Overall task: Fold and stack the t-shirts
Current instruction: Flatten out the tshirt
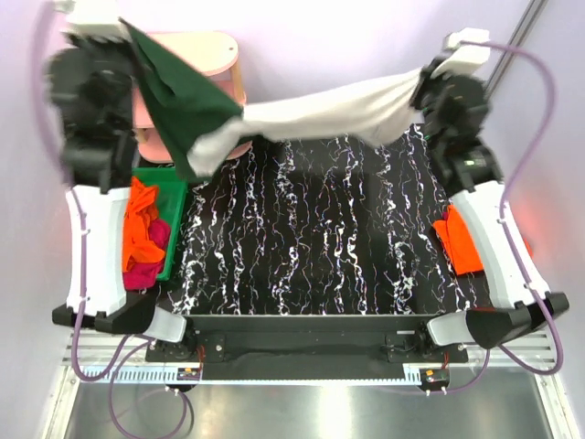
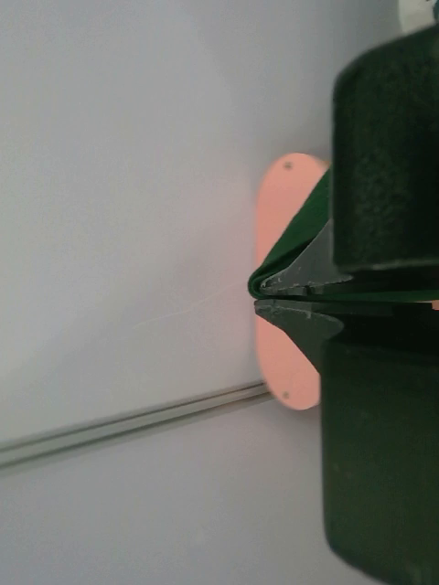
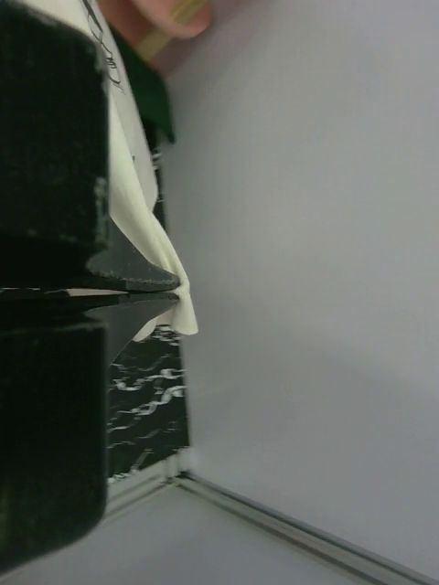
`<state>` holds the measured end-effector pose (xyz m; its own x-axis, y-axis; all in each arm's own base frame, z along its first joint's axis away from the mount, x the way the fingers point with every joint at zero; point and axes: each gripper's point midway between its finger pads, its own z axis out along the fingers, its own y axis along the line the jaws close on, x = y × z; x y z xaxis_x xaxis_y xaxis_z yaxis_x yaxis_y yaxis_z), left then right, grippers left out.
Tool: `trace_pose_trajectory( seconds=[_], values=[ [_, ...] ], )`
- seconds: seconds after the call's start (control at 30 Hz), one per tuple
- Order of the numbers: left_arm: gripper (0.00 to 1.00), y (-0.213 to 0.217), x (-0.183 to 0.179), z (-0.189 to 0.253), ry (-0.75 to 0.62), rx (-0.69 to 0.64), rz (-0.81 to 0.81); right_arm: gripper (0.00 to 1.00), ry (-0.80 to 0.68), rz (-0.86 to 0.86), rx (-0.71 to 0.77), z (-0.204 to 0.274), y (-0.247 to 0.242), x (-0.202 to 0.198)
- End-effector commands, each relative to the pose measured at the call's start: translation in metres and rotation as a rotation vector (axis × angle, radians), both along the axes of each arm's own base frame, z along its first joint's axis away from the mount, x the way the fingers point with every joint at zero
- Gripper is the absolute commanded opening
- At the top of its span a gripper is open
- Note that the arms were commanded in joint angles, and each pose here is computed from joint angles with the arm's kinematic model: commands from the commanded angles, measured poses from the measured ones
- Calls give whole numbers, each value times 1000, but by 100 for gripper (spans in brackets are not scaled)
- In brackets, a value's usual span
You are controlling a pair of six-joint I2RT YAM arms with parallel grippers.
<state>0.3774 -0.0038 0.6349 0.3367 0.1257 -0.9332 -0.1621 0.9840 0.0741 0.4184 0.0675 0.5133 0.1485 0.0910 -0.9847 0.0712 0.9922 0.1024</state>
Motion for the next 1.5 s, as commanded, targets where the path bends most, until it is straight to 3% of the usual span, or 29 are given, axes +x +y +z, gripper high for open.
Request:
trace_pose_trajectory(
  seconds=[0.0, 0.07, 0.17, 0.27, 0.4, 0.67, 1.1, 1.47],
  values=[
    [0, -9, 50, -151, 380, 32, -11, 0, 187, -41, 26, -102, -1, 12],
    [0, -11, 47, -199, 482, 51, -28, 0, 277, -42, 29, -149, -1, 4],
    [0, -12, 26, -221, 524, 72, -52, 0, 353, -54, 66, -183, -7, -19],
    [0, -17, 2, -271, 636, 108, -101, 0, 407, -74, 120, -205, -14, -47],
    [0, -18, -31, -308, 744, 127, -143, 0, 509, -100, 169, -239, -22, -83],
    [0, -35, -100, -335, 849, 173, -316, 0, 698, -115, 256, -292, -27, -143],
    [0, -42, -146, -383, 1034, 227, -432, 0, 870, -99, 309, -336, -17, -170],
    [0, -45, -182, -419, 1193, 277, -531, 0, 1020, -100, 351, -338, -9, -199]
  ],
)
